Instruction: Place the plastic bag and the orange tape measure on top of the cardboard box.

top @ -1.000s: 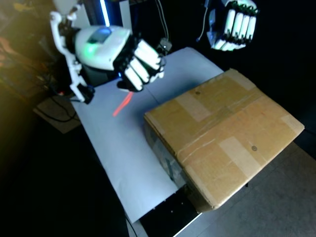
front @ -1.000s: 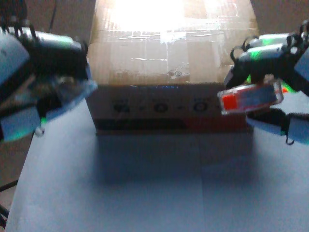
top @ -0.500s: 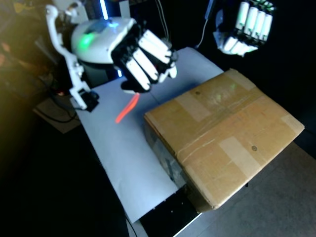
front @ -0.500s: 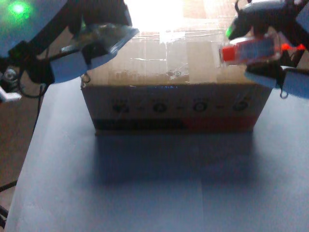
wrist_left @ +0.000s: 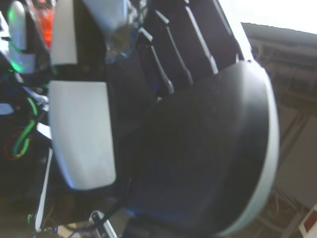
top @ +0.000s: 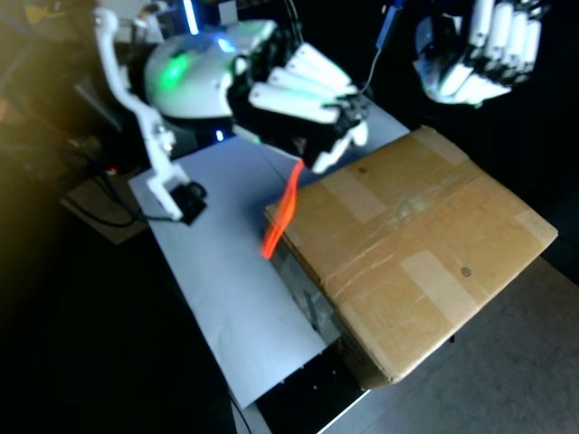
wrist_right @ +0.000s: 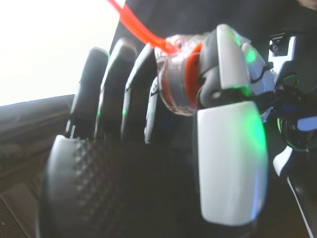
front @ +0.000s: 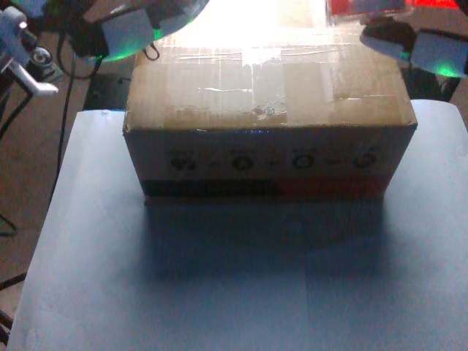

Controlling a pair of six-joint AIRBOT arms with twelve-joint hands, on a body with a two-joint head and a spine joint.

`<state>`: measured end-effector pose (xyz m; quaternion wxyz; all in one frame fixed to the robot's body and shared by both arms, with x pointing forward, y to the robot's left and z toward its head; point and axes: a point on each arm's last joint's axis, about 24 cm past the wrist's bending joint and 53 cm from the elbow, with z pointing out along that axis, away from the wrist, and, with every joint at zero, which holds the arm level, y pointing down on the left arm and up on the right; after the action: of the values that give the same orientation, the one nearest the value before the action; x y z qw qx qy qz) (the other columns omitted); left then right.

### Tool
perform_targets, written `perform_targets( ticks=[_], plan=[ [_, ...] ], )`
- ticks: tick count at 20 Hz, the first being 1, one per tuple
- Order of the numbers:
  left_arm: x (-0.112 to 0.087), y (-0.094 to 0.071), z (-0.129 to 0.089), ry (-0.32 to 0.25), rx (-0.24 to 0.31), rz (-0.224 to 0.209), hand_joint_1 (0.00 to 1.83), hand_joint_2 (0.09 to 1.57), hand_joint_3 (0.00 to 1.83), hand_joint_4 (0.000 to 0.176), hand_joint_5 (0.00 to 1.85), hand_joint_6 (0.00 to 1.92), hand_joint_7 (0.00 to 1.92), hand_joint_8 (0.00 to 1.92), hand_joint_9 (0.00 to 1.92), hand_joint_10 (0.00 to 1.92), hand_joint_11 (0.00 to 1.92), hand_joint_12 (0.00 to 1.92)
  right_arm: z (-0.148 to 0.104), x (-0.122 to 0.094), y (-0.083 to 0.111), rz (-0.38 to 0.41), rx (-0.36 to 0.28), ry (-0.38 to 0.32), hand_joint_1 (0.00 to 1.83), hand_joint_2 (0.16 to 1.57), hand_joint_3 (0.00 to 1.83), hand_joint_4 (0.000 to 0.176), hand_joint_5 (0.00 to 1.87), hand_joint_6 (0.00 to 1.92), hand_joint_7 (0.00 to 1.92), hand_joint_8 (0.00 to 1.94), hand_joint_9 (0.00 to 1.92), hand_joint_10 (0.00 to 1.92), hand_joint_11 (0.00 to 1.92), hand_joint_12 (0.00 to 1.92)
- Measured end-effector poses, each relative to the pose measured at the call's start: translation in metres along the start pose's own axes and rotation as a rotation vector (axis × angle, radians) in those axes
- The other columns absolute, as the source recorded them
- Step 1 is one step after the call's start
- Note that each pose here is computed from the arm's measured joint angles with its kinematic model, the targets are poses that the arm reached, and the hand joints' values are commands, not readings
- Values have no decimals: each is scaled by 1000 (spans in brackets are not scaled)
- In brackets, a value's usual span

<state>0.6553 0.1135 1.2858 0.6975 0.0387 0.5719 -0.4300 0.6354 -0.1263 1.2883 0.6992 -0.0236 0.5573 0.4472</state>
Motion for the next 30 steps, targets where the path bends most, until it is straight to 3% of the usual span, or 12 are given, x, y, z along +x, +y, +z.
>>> perform_targets(
  ticks=[4,5,6,8,9,10,11,13,17,19,25,30],
  plan=[
    [-3,4,18,-22,4,0,1373,1149,0,0,817,1121,892,1114,892,1335,730,1539,9,-10,-3,-25,-3,-29,1212,1192,6,0,914,910,766,1708,849,1921,949,1921],
    [-4,4,21,-29,6,1,1373,1152,2,0,783,1134,893,1110,908,1339,806,1521,12,-13,0,-49,-9,-40,1180,1106,0,0,1004,960,1064,1923,1191,1921,1269,1921],
    [-3,4,25,-31,8,0,1373,1145,0,0,814,1151,923,1057,895,1314,784,1479,15,-18,3,-96,-17,-57,1181,1099,0,0,1011,957,1085,1836,1196,1921,1260,1921],
    [-1,2,34,-38,16,-4,1361,1181,0,0,922,896,784,1364,751,1546,656,1640,22,-25,10,-126,-35,-93,1256,1149,7,0,896,888,955,1384,1123,1619,1055,1818],
    [-1,2,37,-40,18,-8,1359,1185,2,0,868,1001,782,1348,758,1505,659,1631,25,-25,10,-125,-37,-98,1258,1154,5,0,897,871,935,1405,1134,1662,1068,1837],
    [0,3,39,-40,17,-7,1360,1180,0,0,807,1118,839,1242,789,1466,657,1654,29,-22,7,-128,-35,-95,1189,1102,0,0,1006,963,1173,1601,1228,1748,1119,1831],
    [1,3,40,-40,18,-6,1365,1168,0,0,798,1141,872,1182,832,1414,710,1616,32,-20,4,-132,-31,-92,1245,1145,2,0,921,878,978,1451,1195,1664,1141,1783],
    [4,8,43,-32,8,-2,1365,1170,1,0,821,1086,864,1207,803,1474,701,1724,36,-15,-2,-137,-23,-81,1272,1130,0,0,931,842,1011,1262,1187,1475,1128,1713],
    [12,6,51,-25,13,-8,1368,1174,0,0,779,1112,861,1223,838,1458,801,1712,44,-13,-12,-149,-15,-88,1267,1142,0,0,904,872,988,1292,1131,1429,1048,1652],
    [21,8,56,-6,10,-10,1368,1172,1,0,742,1116,877,1185,868,1435,866,1682,46,-11,-14,-152,-12,-86,1363,1174,2,0,832,916,842,1314,841,1506,931,1663],
    [42,23,65,55,-26,2,1370,1163,0,0,792,1074,881,1193,862,1399,772,1622,55,-1,-26,-162,4,-67,1380,1128,0,0,909,924,969,1131,875,1337,706,1587],
    [57,38,66,111,-61,14,1367,1176,0,0,742,1113,859,1228,874,1403,848,1590,60,9,-35,-164,19,-47,1377,1157,0,0,767,1073,887,1169,924,1354,924,1521]
  ],
)
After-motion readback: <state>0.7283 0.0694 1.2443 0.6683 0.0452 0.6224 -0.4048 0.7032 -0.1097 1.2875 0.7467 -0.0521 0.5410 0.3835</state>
